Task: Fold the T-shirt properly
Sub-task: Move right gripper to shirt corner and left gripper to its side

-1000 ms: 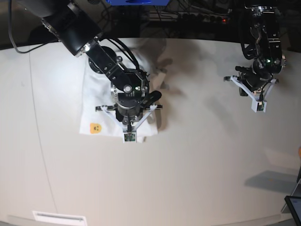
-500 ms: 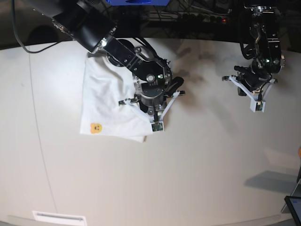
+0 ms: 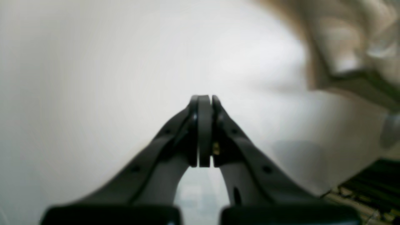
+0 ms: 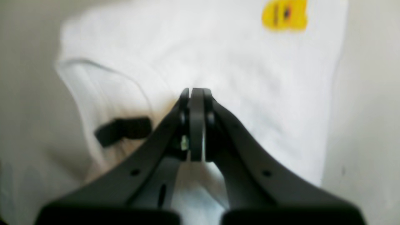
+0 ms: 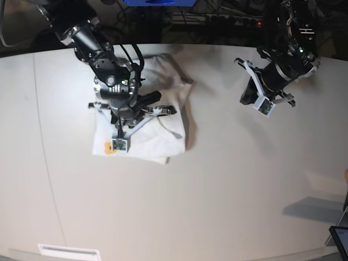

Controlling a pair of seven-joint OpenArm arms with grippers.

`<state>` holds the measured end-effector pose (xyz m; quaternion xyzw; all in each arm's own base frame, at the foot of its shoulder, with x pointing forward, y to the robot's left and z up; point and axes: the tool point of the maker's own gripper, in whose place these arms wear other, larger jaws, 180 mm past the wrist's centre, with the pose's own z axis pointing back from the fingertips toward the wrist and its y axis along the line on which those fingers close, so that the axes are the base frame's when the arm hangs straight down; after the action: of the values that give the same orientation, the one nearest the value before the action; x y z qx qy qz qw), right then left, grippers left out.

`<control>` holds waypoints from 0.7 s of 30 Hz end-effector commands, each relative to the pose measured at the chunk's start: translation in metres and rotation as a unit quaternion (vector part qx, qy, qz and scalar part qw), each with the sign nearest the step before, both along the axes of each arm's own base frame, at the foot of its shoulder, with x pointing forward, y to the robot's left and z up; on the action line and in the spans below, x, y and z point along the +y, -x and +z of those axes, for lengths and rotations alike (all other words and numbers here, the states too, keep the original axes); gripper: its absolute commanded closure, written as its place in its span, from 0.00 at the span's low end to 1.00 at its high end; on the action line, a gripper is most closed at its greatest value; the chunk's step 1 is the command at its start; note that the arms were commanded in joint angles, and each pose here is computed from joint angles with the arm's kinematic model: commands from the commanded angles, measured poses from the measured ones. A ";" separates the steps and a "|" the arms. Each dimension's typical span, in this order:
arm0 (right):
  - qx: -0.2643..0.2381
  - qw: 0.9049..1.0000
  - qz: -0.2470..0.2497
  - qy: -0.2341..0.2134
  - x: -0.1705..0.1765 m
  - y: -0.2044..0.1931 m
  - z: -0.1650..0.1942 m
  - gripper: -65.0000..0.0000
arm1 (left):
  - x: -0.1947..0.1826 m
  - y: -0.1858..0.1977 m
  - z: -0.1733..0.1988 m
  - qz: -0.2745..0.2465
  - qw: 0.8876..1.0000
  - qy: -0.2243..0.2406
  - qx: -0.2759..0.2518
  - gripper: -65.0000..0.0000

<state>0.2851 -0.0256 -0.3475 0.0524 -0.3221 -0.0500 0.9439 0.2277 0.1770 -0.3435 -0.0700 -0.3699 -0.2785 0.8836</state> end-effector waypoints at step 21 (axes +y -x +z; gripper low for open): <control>-0.103 0.988 -0.072 0.087 -0.095 0.014 0.002 1.00 | -0.063 0.006 0.005 -0.085 0.995 0.043 -0.037 1.00</control>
<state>0.2628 -0.1106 -0.3576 -0.0330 -0.3974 -0.0801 0.9135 0.2199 0.1137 -0.3463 -0.1299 -0.3944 -0.3347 0.8459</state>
